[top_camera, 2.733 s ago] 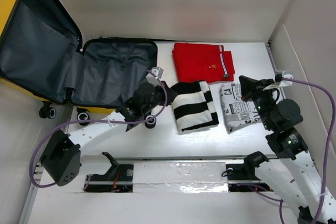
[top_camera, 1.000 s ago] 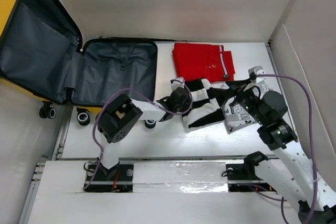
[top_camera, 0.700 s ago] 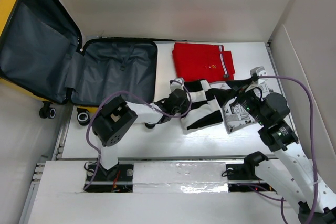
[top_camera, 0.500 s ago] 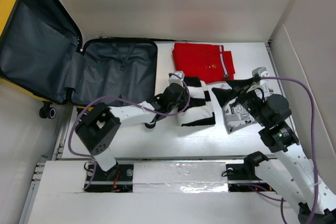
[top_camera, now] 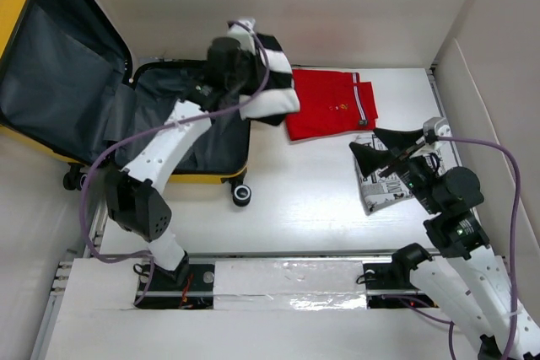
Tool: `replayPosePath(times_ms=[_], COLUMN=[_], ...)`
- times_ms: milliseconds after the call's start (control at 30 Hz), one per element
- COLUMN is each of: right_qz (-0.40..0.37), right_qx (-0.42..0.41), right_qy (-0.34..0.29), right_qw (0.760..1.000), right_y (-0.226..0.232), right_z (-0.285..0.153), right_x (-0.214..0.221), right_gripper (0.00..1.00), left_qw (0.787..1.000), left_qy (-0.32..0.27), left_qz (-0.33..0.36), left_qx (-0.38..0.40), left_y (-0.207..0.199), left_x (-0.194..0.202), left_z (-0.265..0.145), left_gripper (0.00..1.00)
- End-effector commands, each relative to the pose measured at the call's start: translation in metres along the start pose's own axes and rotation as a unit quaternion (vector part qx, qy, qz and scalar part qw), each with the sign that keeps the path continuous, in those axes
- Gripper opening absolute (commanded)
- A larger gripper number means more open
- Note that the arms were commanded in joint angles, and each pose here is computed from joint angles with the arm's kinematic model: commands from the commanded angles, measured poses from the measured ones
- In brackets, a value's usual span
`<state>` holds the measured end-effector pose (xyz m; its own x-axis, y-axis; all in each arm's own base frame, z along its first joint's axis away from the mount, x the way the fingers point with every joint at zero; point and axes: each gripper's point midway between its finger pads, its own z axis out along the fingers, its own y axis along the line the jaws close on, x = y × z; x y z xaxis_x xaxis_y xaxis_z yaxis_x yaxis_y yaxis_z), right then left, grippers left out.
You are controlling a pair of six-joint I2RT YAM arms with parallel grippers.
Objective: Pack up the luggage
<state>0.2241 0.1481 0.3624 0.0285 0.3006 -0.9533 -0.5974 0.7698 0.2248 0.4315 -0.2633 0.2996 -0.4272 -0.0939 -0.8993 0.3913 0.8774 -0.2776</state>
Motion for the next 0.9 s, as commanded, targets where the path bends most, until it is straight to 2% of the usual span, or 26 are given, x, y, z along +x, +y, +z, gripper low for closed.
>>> replayPosePath(times_ms=[0, 67, 100, 167, 200, 233, 267, 333, 367, 433, 600, 667, 700, 733, 767, 800, 833, 867], right_qz=[-0.003, -0.004, -0.004, -0.003, -0.003, -0.003, -0.005, -0.005, -0.007, -0.007, -0.01, -0.008, -0.008, -0.007, -0.007, -0.006, -0.005, -0.004], right_qx=[0.003, 0.007, 0.007, 0.003, 0.002, 0.001, -0.001, -0.002, -0.007, -0.014, -0.03, -0.031, -0.029, -0.029, -0.025, -0.023, -0.022, -0.019], right_qy=[-0.021, -0.02, -0.021, -0.02, -0.022, -0.021, -0.02, -0.017, -0.016, -0.013, 0.002, 0.004, 0.008, 0.009, 0.011, 0.015, 0.015, 0.016], right_qw=[1.0, 1.0, 1.0, 1.0, 1.0, 1.0, 1.0, 1.0, 1.0, 1.0, 1.0, 0.999, 1.0, 1.0, 1.0, 1.0, 1.0, 1.0], right_y=[0.0, -0.001, -0.001, 0.001, 0.002, 0.002, 0.003, 0.003, 0.005, 0.006, 0.01, 0.009, 0.008, 0.008, 0.006, 0.005, 0.004, 0.003], right_z=[-0.002, -0.004, -0.005, -0.006, -0.006, -0.007, -0.007, -0.006, -0.006, -0.004, 0.001, 0.003, 0.005, 0.006, 0.007, 0.008, 0.008, 0.009], right_x=[-0.008, -0.007, -0.007, -0.005, -0.006, -0.006, -0.006, -0.005, -0.004, -0.003, 0.005, 0.007, 0.009, 0.011, 0.012, 0.015, 0.016, 0.017], right_gripper=[0.86, 0.86, 0.86, 0.86, 0.87, 0.87, 0.87, 0.87, 0.87, 0.87, 0.88, 0.89, 0.9, 0.92, 0.94, 0.95, 0.95, 0.96], left_qw=[0.998, 0.997, 0.996, 0.996, 0.994, 0.993, 0.995, 0.99, 0.989, 0.984, 0.972, 0.962, 0.956, 0.95, 0.934, 0.922, 0.909, 0.885], left_qy=[-0.026, -0.028, -0.034, -0.039, -0.047, -0.063, -0.037, -0.061, -0.035, -0.024, -0.004, -0.006, -0.009, -0.015, -0.011, -0.016, -0.025, -0.023], left_qz=[0.062, 0.061, 0.05, 0.029, -0.004, -0.016, -0.042, -0.086, -0.115, -0.152, -0.176, -0.172, -0.171, -0.173, -0.178, -0.186, -0.188, -0.191], left_qx=[-0.016, -0.041, -0.069, -0.074, -0.095, -0.094, -0.086, -0.094, -0.086, -0.092, -0.159, -0.214, -0.237, -0.259, -0.31, -0.339, -0.37, -0.424], left_y=[0.037, 0.065, 0.099, 0.131, 0.165, 0.18, 0.194, 0.233, 0.245, 0.268, 0.315, 0.328, 0.333, 0.336, 0.348, 0.354, 0.359, 0.37], left_x=[-0.058, -0.073, -0.081, -0.076, -0.076, -0.076, -0.043, -0.034, -0.001, 0.025, 0.063, 0.068, 0.067, 0.062, 0.068, 0.067, 0.063, 0.067], left_z=[-0.013, -0.012, -0.017, -0.014, -0.02, -0.018, -0.011, -0.013, -0.007, -0.002, -0.019, -0.033, -0.039, -0.048, -0.061, -0.07, -0.082, -0.099], left_gripper=[0.0, 0.0, 0.0, 0.0, 0.0, 0.0, 0.0, 0.0, 0.0, 0.0, 0.0, 0.12, 0.26, 0.32, 0.37, 0.47, 0.5, 0.53])
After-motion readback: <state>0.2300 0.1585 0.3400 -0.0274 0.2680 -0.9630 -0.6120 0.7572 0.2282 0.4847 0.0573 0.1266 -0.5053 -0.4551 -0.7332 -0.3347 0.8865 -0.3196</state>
